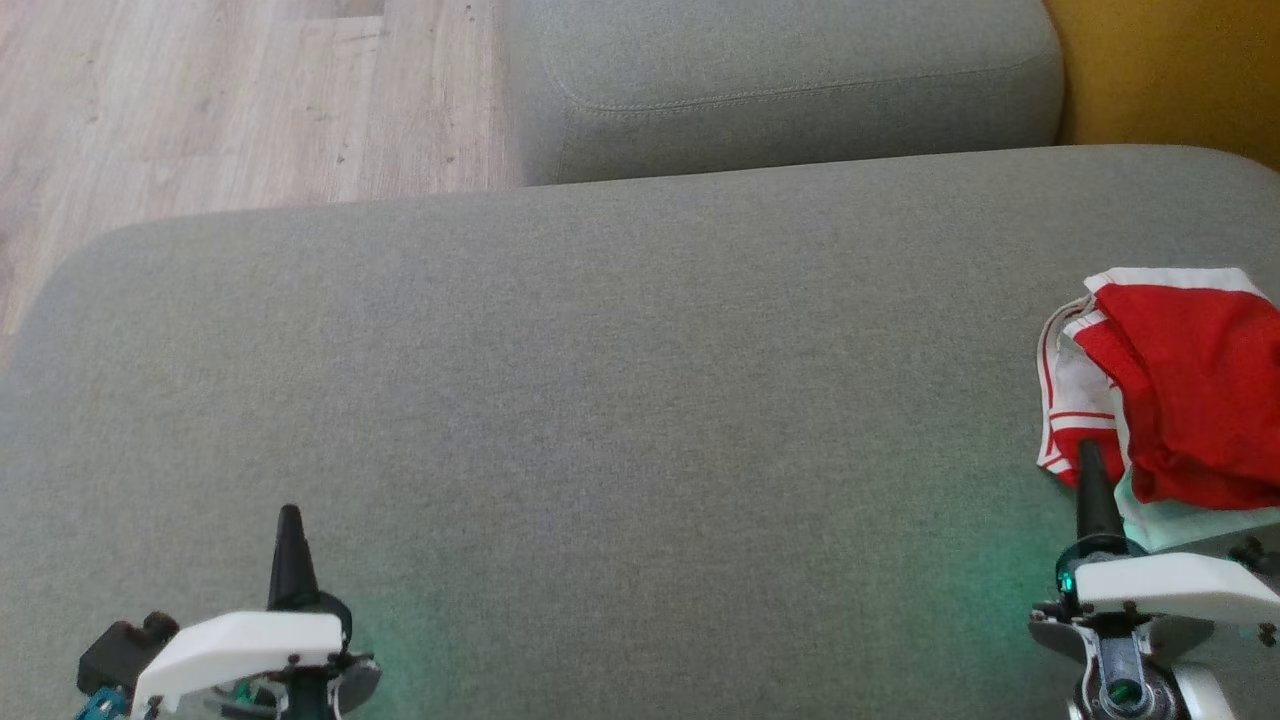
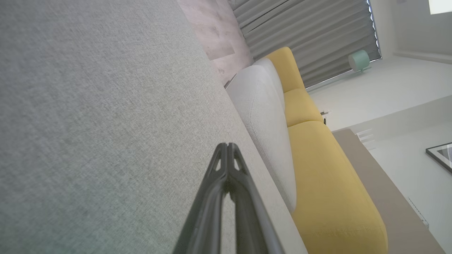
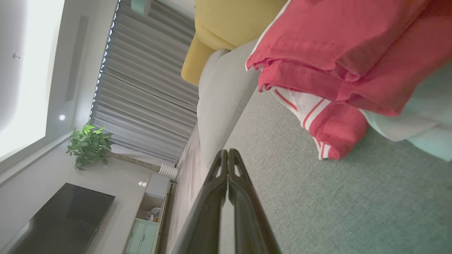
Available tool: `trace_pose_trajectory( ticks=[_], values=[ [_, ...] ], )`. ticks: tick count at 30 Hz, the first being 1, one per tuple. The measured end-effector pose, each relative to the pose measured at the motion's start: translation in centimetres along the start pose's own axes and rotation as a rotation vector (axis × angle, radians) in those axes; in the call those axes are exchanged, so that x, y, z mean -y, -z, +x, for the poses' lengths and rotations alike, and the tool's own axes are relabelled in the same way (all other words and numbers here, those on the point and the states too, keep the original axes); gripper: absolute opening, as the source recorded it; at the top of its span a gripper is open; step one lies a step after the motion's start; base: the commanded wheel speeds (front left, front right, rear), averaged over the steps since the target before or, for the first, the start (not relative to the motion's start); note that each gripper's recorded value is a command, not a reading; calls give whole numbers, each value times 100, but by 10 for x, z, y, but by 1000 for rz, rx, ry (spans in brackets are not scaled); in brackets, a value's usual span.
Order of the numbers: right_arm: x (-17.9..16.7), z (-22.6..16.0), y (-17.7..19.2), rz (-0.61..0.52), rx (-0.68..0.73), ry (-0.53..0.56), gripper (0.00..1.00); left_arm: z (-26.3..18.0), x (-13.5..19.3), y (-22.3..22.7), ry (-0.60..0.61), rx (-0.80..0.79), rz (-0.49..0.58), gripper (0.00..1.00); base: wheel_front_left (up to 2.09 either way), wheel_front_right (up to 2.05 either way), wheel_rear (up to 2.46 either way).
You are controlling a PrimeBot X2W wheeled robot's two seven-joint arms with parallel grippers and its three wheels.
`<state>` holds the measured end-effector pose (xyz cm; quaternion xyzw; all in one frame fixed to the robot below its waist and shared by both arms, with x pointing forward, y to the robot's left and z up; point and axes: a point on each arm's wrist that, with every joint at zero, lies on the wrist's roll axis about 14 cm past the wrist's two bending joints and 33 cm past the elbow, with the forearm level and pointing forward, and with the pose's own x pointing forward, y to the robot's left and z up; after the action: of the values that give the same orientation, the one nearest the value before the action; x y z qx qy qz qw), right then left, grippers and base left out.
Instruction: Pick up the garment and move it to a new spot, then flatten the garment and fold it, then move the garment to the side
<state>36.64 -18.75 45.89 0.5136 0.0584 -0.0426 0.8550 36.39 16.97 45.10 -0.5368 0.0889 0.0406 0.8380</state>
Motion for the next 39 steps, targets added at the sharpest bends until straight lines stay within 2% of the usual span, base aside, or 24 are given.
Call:
trace_pose_trajectory(
  ticks=[39],
  values=[
    [-5, 3, -19, 426, 23, -31, 0, 5, 13, -23, 72, 19, -371, 0, 0, 0, 0]
  ],
)
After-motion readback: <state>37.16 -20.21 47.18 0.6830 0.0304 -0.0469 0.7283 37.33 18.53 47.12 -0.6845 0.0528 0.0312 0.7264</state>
